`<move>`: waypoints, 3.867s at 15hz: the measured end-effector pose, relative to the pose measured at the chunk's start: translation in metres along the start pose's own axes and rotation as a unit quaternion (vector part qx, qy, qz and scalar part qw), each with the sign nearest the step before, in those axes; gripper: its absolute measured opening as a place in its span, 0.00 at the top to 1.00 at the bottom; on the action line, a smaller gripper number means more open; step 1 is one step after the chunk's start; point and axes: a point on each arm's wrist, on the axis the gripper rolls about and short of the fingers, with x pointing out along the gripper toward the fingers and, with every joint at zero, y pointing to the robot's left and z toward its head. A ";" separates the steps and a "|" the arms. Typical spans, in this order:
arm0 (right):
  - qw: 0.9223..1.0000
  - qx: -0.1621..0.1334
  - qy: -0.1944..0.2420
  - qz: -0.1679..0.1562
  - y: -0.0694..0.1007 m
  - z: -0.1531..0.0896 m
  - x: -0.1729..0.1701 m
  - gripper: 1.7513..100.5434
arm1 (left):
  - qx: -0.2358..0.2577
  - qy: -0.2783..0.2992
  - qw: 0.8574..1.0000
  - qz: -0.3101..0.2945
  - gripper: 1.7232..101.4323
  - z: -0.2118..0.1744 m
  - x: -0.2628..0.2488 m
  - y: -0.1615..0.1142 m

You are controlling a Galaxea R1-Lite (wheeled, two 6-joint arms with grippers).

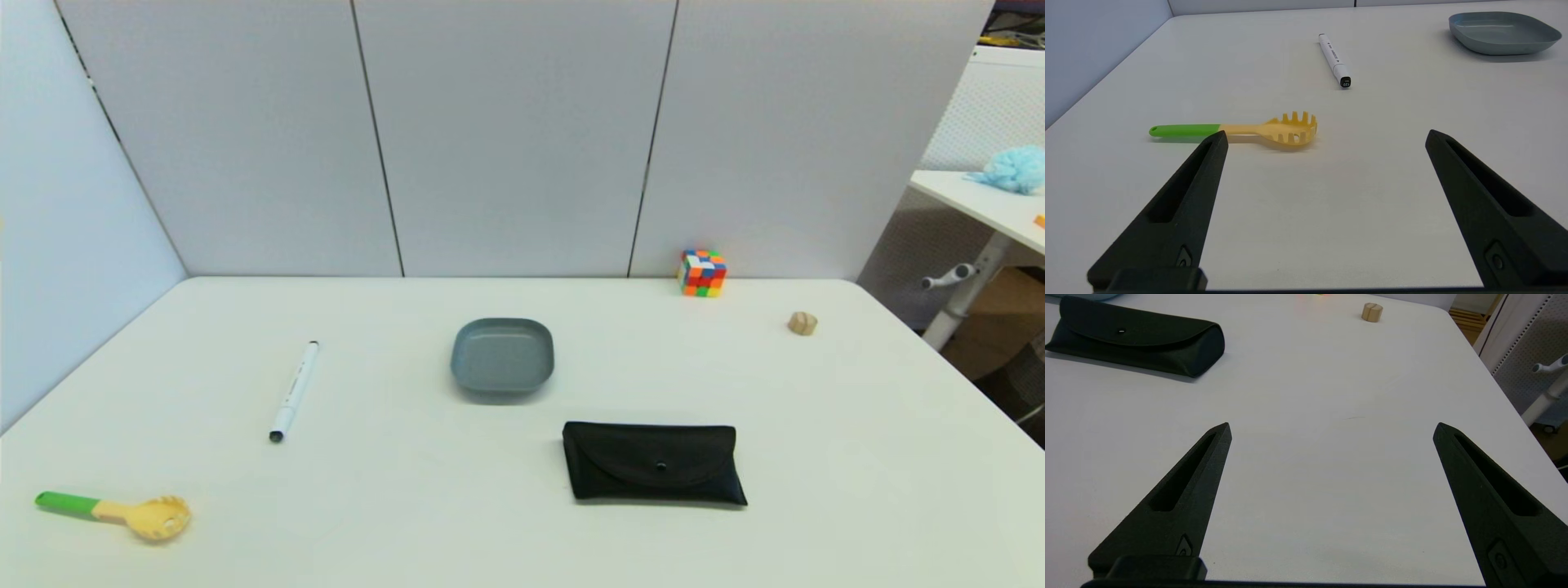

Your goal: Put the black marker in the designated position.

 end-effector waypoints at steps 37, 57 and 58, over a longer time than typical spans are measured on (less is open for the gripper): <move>1.000 0.000 0.000 0.000 0.000 0.000 0.000 0.03 | 0.036 0.218 0.974 -0.046 0.04 0.159 0.158 0.011; 1.000 0.000 0.000 0.000 0.000 0.000 0.000 0.03 | 0.050 0.412 0.907 -0.077 0.04 0.081 0.336 -0.017; 1.000 0.000 0.000 0.000 0.000 0.000 0.000 0.03 | 0.040 0.416 0.906 -0.073 0.04 0.078 0.339 -0.017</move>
